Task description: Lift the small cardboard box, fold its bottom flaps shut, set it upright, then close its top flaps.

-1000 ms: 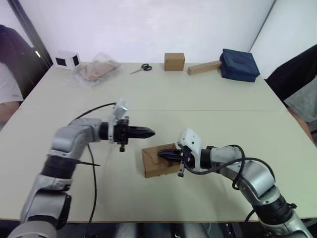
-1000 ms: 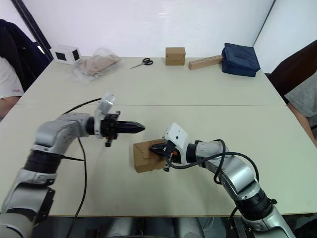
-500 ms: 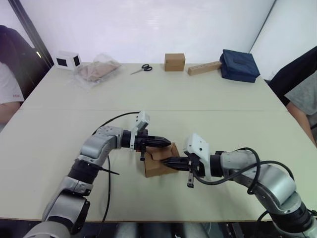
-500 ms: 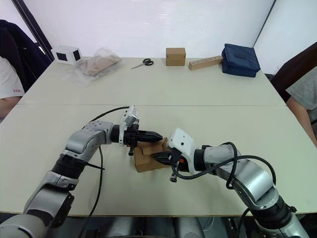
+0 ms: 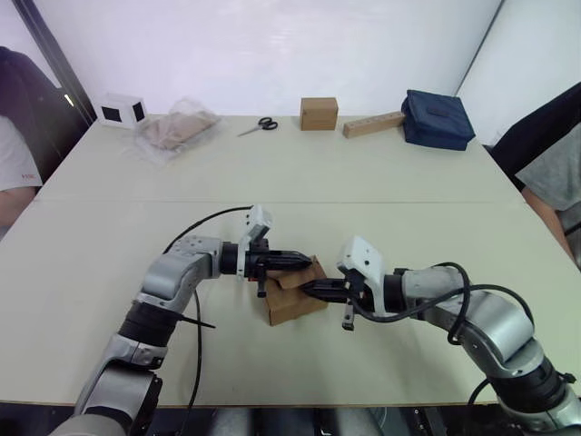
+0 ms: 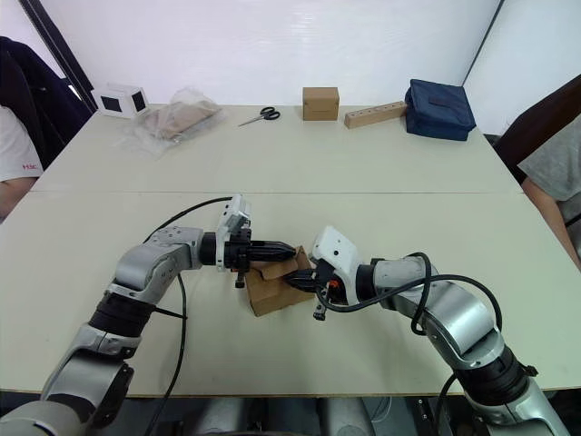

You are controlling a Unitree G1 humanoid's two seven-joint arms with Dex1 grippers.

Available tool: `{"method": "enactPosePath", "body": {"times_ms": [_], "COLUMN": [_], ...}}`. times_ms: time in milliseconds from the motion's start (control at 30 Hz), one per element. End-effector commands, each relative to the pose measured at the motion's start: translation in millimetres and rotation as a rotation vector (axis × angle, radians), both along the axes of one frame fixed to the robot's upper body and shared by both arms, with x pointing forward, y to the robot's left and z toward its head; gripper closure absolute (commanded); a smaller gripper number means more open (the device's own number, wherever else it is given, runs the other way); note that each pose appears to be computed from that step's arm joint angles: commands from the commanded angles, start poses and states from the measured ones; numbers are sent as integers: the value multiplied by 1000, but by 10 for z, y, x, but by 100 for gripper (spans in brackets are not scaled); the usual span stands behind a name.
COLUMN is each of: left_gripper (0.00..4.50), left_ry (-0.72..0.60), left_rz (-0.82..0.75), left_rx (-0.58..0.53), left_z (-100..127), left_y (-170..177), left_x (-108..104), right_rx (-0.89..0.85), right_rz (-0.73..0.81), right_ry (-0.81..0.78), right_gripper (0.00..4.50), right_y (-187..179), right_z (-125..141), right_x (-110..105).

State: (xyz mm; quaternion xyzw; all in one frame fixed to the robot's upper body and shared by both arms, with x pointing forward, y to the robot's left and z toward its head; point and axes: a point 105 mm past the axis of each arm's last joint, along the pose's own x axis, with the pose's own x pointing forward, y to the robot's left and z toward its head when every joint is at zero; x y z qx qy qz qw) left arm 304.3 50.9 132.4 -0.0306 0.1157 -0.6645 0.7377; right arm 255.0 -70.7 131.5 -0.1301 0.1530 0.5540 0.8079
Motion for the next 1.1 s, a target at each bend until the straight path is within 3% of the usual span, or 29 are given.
{"method": "enactPosePath", "body": {"times_ms": [33, 400, 633, 1100], "left_gripper": [442, 442, 442, 442], "left_ry": [-7, -18, -23, -27], "left_rz": [-27, 14, 37, 40], "left_rx": [-19, -16, 7, 10], "left_z": [34, 65, 53, 67], "left_y": [-59, -13, 58, 55], "left_x": [-58, -2, 47, -7], "right_rx": [-4, -13, 23, -3], "right_rz": [10, 31, 108, 107], "right_ry": [-36, -35, -27, -16], "right_gripper": [450, 450, 450, 450], "right_y": [28, -4, -64, 0], "right_z": [32, 42, 230, 82], "right_x": [48, 0, -228, 52]}}
